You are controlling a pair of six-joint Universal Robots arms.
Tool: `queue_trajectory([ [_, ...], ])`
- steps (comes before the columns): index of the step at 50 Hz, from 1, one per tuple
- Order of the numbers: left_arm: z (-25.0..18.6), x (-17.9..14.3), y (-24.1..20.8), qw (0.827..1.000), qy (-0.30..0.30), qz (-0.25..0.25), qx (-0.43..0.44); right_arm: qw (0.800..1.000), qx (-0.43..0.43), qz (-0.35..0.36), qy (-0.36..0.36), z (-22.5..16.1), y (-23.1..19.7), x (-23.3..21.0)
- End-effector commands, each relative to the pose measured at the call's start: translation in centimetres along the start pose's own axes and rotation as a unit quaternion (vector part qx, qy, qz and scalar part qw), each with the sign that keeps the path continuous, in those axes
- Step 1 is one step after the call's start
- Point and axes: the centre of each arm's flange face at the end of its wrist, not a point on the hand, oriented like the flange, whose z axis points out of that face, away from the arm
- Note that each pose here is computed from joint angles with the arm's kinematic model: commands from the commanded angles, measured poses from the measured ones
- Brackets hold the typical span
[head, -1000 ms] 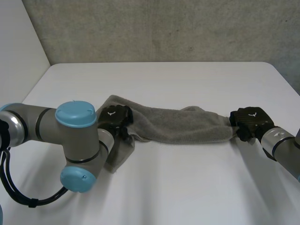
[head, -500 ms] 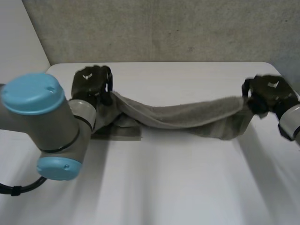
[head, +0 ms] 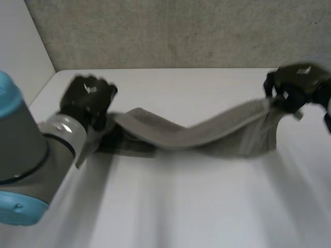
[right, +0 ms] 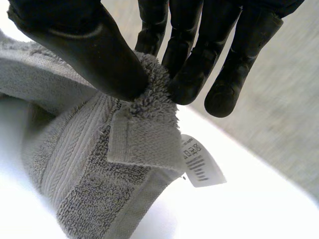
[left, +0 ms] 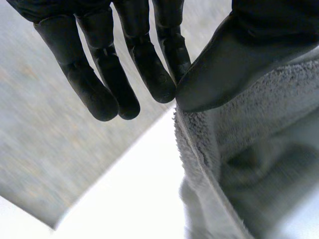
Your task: Fold the towel.
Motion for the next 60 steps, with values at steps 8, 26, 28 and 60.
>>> queue_trajectory([
  [8,1.8,3.4,8.3,0.997,0.024,-0.001,-0.073,0.997,-0.071,0.013,-0.013,4.7,8.1,-1.9],
  [26,1.7,3.5,9.0,0.997,0.020,-0.010,-0.077,0.998,-0.067,0.017,-0.007,4.9,9.4,-2.1],
  [28,1.5,3.7,9.3,0.996,0.023,-0.013,-0.082,0.998,-0.068,0.018,-0.007,4.9,9.5,-2.1],
  [60,6.7,1.7,9.4,0.998,-0.023,-0.023,-0.049,0.999,-0.037,0.008,0.015,6.8,7.9,-0.8],
])
